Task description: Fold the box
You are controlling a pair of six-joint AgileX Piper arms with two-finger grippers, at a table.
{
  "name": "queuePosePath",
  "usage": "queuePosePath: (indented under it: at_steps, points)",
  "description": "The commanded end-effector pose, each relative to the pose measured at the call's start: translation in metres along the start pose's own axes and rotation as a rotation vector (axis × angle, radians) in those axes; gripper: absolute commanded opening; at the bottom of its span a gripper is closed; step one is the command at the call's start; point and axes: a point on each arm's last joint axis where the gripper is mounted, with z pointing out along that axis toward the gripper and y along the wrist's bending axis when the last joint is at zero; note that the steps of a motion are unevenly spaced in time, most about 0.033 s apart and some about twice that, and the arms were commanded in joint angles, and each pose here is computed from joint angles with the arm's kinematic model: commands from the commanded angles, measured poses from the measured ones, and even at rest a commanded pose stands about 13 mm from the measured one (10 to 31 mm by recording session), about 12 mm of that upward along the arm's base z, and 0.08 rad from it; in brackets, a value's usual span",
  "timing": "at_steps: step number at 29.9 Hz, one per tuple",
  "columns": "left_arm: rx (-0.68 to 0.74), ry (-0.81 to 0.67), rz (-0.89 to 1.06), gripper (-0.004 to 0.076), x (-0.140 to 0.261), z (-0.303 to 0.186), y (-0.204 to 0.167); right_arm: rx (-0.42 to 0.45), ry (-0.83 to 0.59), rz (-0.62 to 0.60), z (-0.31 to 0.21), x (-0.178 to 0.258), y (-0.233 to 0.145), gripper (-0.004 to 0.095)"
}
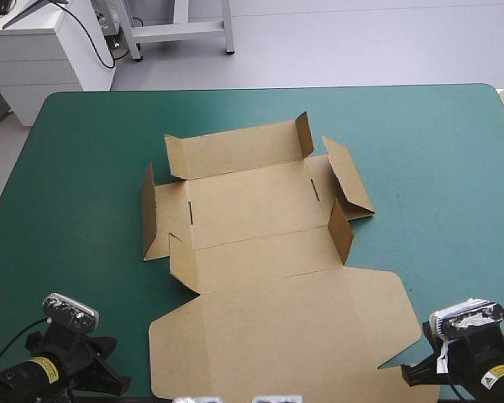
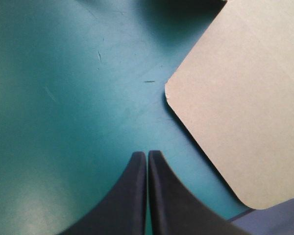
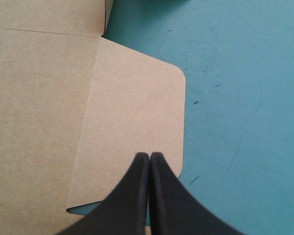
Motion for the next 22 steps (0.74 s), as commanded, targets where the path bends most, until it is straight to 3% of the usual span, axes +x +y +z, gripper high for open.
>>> queuePosePath:
  at_steps: [1,12,22]
  points:
    - [0.003,-0.054,0.0,-0.0008,-0.009,-0.004,0.0,0.011,-0.071,-0.008,-0.004,-0.011,-0.001,-0.0021]
    - [0.003,-0.054,0.0,-0.0008,-0.009,-0.004,0.0,0.014,-0.079,-0.008,-0.004,-0.012,-0.001,-0.0021]
    - [0.003,-0.054,0.0,-0.0008,-0.009,-0.004,0.0,0.041,-0.198,-0.026,-0.028,-0.038,-0.002,-0.0021]
